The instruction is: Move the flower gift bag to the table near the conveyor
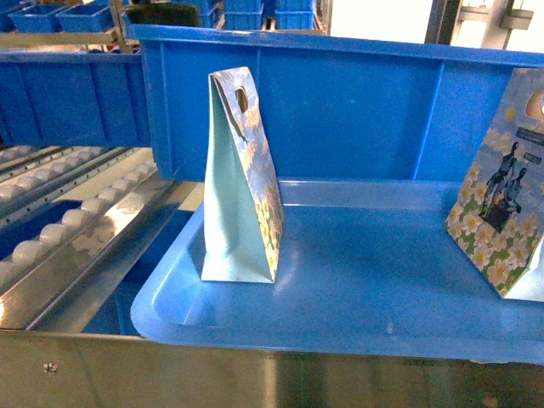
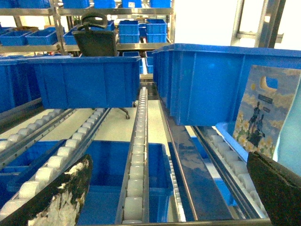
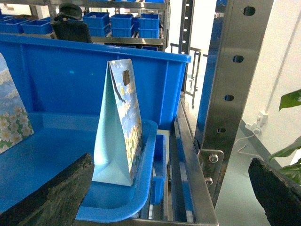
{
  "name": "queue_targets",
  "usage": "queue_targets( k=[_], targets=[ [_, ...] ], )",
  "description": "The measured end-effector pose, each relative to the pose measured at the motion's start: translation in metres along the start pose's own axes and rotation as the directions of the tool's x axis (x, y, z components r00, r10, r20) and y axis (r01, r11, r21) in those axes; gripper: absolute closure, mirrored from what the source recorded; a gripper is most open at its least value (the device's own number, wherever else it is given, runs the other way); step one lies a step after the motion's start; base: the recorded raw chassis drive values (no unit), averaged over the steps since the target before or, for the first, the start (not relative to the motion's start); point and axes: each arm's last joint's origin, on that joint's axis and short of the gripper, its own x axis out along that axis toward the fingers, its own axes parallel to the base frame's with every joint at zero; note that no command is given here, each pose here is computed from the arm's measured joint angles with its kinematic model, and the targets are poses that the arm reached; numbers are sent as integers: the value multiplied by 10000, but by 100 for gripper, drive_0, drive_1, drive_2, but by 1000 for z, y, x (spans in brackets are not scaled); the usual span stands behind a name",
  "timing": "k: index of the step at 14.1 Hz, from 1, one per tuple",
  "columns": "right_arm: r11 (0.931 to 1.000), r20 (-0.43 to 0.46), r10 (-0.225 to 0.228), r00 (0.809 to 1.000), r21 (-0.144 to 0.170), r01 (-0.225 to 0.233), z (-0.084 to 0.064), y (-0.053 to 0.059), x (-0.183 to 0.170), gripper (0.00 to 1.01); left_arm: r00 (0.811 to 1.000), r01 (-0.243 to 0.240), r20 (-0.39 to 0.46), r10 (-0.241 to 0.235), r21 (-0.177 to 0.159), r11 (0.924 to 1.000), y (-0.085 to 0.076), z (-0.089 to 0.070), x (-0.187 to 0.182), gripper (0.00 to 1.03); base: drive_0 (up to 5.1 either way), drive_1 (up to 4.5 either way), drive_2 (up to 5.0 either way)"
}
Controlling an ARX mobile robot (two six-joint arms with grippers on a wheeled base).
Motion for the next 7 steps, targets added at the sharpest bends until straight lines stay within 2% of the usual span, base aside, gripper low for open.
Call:
queue_targets(
  k=[1, 3, 5, 7],
  targets=[
    [10000, -76, -50, 10000, 1, 50, 1, 2, 1, 3, 10000, 72, -4, -72, -17, 10000, -2, 1, 3, 5, 0, 0, 0],
    [9999, 354, 101, 9993, 52, -103, 20, 7, 8, 3, 9991, 306, 296, -303, -93, 9995, -9, 14, 14, 5, 0, 0, 0],
    [9992, 788, 372, 9962, 129, -384, 45, 15, 23, 3, 9932, 794, 872, -774, -196, 9966, -19, 41, 33, 5, 0, 0, 0],
    [9988, 416, 484, 9980, 101, -488, 61, 24, 50, 3, 9909, 1110, 821, -1070, -459, 9928, -28, 61, 64, 5, 0, 0, 0]
  ],
)
